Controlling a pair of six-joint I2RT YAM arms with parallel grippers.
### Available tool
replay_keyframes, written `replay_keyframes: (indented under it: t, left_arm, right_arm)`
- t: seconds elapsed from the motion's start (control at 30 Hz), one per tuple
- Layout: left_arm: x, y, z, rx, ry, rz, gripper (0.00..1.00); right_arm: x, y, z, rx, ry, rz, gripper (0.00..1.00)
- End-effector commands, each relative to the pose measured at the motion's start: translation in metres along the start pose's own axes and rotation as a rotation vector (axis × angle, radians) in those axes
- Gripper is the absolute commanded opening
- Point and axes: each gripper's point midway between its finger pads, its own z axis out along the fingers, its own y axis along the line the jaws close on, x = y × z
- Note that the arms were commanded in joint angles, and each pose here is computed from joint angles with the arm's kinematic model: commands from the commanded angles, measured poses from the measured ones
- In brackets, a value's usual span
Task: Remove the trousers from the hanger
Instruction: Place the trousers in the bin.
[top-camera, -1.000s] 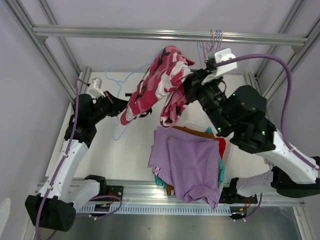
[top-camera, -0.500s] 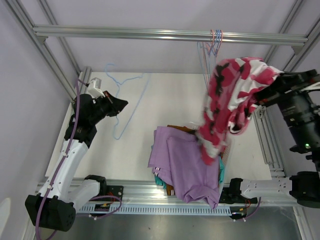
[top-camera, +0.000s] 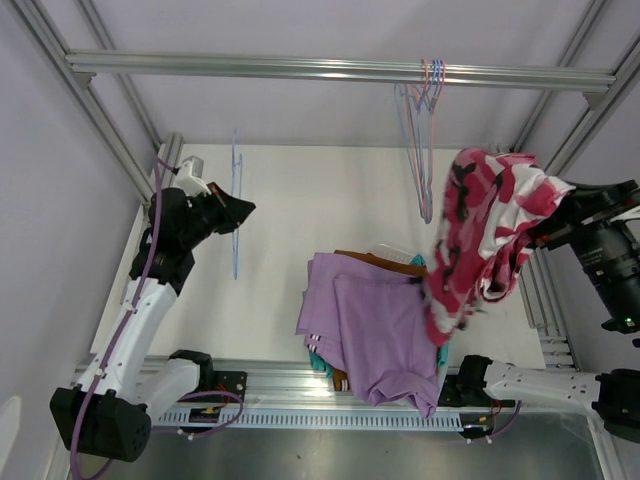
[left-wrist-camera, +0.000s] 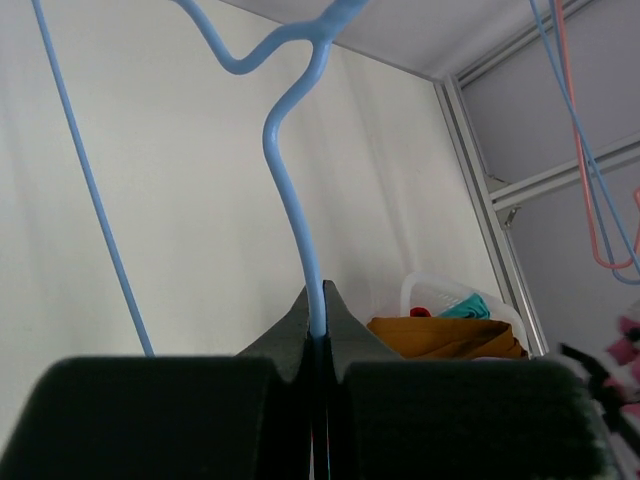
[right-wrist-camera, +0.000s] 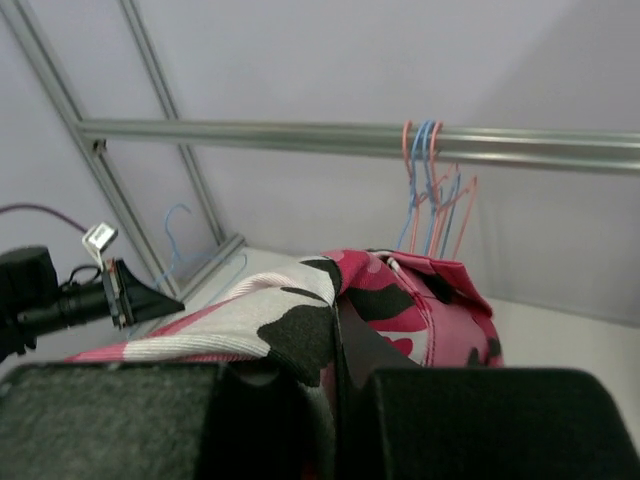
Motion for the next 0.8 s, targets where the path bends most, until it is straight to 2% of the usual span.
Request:
replay_keyframes:
  t: [0.0, 0.17, 0.3, 0.77]
  left_arm:
    - [-0.012, -0.01, -0.001, 0.026, -0.033, 0.05, 0.01]
    - [-0.011, -0.009, 0.0, 0.015, -0.028, 0.059, 0.0]
    - [-0.009, -0.008, 0.001, 0.012, -0.02, 0.061, 0.01]
    - [-0.008, -0.01, 0.002, 0.016, -0.015, 0.067, 0.0]
  right_arm:
    - [-0.003, 0.026, -0.007, -0.152, -0.024, 0.076, 0.0]
    - [0.023, 0.029, -0.008, -0.161, 0.022, 0.062, 0.0]
    - [0.024, 0.022, -0.01, -0.128, 0.011, 0.067, 0.0]
    - [-0.014, 0.006, -0.033, -0.104, -0.042, 0.037, 0.0]
